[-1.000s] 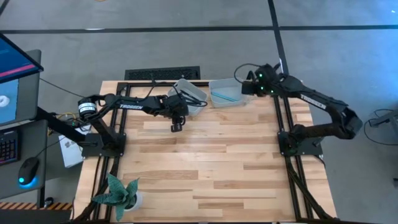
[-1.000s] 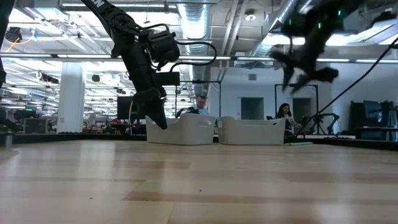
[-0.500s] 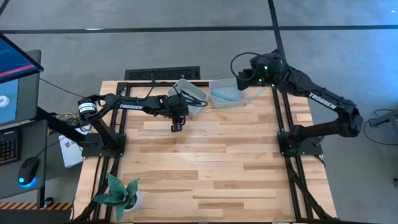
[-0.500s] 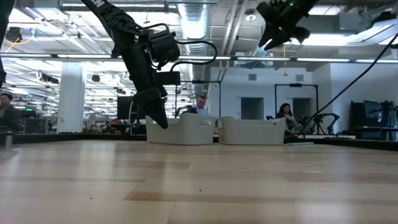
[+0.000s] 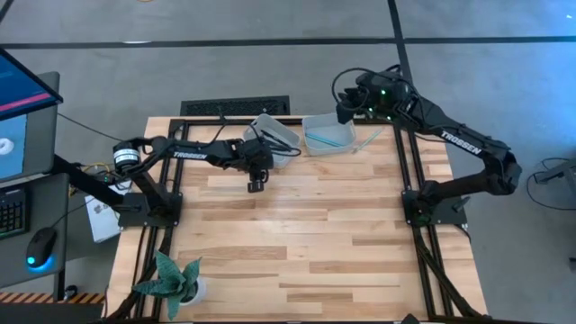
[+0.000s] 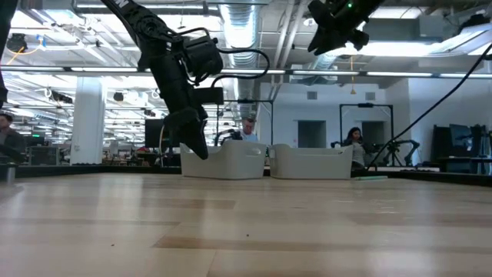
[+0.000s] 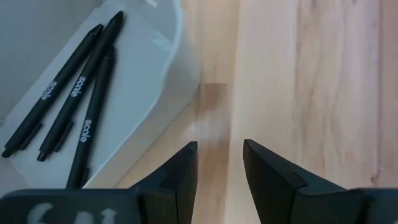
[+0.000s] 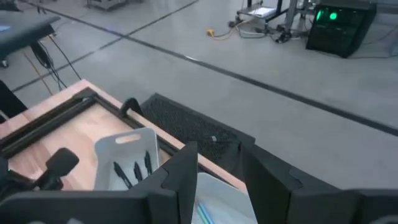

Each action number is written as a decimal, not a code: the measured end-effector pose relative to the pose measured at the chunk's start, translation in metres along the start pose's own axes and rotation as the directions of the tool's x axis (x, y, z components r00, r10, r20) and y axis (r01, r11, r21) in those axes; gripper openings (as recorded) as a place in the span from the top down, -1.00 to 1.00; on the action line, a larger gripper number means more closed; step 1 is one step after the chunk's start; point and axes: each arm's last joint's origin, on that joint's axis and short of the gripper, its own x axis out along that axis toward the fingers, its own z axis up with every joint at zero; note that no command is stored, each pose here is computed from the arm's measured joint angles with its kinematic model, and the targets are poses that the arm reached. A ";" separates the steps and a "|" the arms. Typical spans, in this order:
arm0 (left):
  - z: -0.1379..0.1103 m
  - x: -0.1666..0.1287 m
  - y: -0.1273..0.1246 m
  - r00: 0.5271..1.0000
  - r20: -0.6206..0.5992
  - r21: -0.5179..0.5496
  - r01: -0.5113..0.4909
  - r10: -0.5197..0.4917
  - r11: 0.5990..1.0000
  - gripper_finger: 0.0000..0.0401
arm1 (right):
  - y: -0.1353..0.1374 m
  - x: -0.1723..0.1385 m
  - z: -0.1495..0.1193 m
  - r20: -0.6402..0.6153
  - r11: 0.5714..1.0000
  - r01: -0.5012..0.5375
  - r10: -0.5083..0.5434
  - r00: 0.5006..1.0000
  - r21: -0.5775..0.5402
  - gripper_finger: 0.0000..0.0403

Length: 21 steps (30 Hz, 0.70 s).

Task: Sort pens & pencils
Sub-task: Put the light green pencil into the right gray bin

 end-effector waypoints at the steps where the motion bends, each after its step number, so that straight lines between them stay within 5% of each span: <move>1: 0.000 0.000 -0.001 1.000 -0.002 0.003 0.002 -0.002 1.000 0.39 | 0.001 0.001 -0.001 -0.005 1.000 -0.001 0.001 1.000 -0.006 0.28; 6: 0.001 0.000 -0.005 1.000 -0.005 0.039 0.011 -0.011 0.999 0.39 | 0.000 0.002 -0.007 -0.068 0.992 0.000 -0.009 0.998 -0.128 0.28; 12: 0.001 0.000 -0.005 1.000 -0.004 0.041 0.010 -0.010 0.999 0.39 | -0.010 0.001 -0.017 -0.180 0.972 0.091 -0.052 0.982 0.216 0.28; 21: 0.001 0.000 -0.005 1.000 -0.006 0.075 0.003 -0.002 0.997 0.39 | -0.042 0.002 -0.035 -0.394 0.880 0.318 -0.168 0.904 0.354 0.34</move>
